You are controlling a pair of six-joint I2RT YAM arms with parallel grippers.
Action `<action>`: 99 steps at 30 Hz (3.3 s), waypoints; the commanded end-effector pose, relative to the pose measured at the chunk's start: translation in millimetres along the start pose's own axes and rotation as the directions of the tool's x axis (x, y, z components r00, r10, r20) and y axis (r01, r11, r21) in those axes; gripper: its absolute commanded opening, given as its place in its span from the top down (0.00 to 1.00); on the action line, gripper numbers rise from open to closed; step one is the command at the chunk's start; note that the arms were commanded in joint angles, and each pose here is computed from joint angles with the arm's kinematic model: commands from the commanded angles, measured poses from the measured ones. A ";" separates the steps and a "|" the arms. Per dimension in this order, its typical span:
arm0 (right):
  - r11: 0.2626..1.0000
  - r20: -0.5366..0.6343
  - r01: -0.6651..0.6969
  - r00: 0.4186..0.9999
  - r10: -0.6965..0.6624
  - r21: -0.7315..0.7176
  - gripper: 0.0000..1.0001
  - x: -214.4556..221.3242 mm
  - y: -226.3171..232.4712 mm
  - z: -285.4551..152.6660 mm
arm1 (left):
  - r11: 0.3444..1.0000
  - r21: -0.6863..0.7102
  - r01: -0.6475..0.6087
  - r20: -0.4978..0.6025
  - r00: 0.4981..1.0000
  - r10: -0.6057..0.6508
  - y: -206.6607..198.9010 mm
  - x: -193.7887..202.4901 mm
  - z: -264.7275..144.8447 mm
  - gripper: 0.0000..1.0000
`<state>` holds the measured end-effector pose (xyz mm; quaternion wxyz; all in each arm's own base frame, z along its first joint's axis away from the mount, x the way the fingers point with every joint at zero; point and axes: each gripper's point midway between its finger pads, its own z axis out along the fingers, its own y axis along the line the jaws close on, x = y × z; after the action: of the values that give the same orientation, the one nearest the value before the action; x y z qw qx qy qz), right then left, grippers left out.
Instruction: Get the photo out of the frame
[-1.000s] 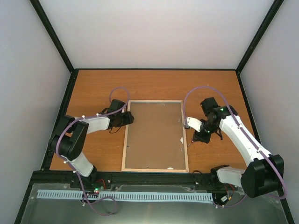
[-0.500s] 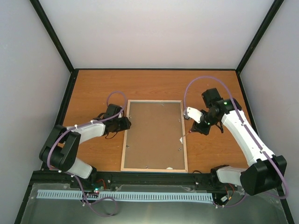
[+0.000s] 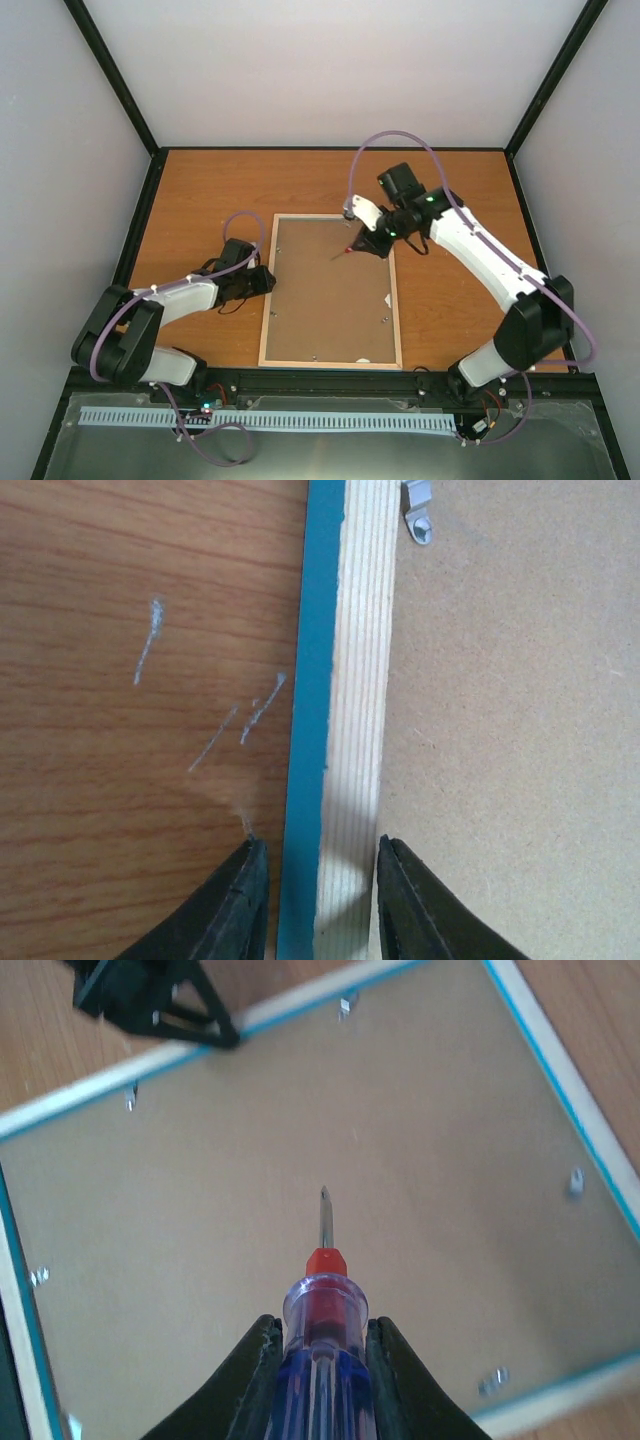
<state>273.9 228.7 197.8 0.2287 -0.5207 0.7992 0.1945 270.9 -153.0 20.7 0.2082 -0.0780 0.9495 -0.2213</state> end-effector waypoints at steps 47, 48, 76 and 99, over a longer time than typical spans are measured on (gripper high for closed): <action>0.991 0.079 -0.131 0.988 0.132 -0.007 0.97 -80.9 0.7 58.6 | 0.993 -0.025 -0.112 0.006 0.994 0.112 -13.4 -14.4 17.5 0.87; 0.992 0.073 -0.129 0.989 0.129 0.003 0.97 -72.4 1.2 57.6 | 0.992 -0.023 -0.126 0.011 0.992 0.126 -16.4 -19.0 19.0 0.87; 0.983 0.242 0.068 0.970 -0.025 -0.171 0.97 -18.7 66.0 42.5 | 1.000 -0.024 -0.009 -0.070 0.997 0.007 -24.3 51.8 -53.6 0.53; 0.988 0.223 0.052 0.975 -0.018 -0.144 0.97 -10.4 61.0 49.6 | 0.999 -0.018 -0.046 -0.144 0.989 0.043 -36.1 88.6 -17.2 0.94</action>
<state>221.9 284.6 157.5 0.2544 -0.5246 0.7509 0.3102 178.9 -185.6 17.9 0.1360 -0.0367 0.9707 -0.1947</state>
